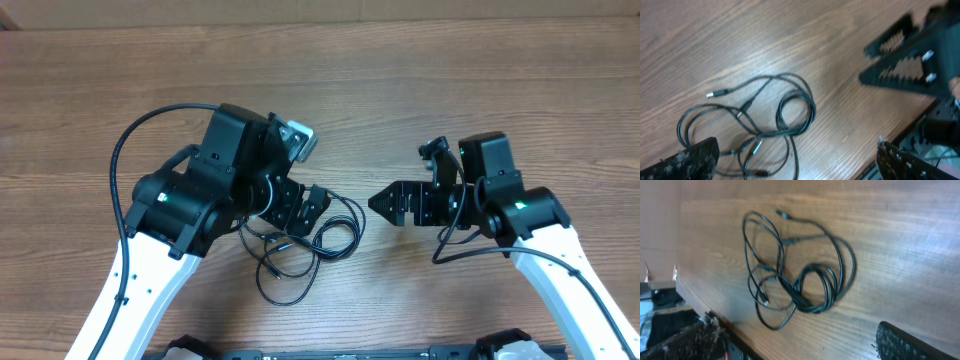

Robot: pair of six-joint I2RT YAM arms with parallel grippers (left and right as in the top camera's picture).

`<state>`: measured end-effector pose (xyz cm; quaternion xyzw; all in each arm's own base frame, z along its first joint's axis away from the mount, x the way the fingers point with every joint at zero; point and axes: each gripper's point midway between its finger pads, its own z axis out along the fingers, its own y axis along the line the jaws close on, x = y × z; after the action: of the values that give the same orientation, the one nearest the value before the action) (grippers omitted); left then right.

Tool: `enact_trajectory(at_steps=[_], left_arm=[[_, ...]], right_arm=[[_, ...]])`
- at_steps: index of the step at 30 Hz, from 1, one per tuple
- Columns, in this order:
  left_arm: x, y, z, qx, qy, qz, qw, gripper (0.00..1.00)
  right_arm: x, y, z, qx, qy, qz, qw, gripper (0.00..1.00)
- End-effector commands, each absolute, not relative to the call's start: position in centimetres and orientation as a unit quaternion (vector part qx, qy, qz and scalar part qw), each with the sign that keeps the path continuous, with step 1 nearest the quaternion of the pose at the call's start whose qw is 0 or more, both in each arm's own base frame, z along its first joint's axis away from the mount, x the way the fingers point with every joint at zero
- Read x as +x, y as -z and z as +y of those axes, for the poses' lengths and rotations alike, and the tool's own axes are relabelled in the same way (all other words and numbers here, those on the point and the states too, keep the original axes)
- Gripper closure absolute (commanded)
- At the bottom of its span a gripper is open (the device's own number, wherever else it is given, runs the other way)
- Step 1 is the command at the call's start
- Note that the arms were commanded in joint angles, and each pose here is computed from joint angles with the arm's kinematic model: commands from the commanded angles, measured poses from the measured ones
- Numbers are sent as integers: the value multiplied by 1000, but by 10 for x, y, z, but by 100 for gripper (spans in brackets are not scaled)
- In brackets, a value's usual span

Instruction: Untangle cables

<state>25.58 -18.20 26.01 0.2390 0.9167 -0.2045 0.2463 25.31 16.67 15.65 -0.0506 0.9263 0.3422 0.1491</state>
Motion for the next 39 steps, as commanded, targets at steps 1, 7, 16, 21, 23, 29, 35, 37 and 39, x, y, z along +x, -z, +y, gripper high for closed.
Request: enact_trajectory(at_steps=[1,7,16,21,23,29,35,37,39], left_arm=[[267,-259,-184,217,206,922,247,0],[277,-248,-189,214,203,926,235,0],[280,-244,-183,209,184,931,234,0],[281,-244,-183,208,182,931,237,0],[282,-244,-183,208,182,931,238,0],[283,-245,-184,209,183,930,241,0],[283,-245,-184,209,183,930,242,0],[283,-245,-184,209,183,930,242,0],[283,-245,-184,209,183,930,242,0]], right_arm=[[240,-134,175,-47,-360,927,96,0],[231,-111,202,-85,-357,929,53,0],[238,-60,207,-88,-288,953,26,0],[247,-52,211,-93,-288,953,36,0],[249,-53,213,-107,-293,949,45,0],[249,-58,234,-167,-308,934,75,0],[251,-60,249,-195,-306,926,101,0],[251,-59,252,-201,-306,924,107,0],[250,-57,252,-203,-302,925,106,0]])
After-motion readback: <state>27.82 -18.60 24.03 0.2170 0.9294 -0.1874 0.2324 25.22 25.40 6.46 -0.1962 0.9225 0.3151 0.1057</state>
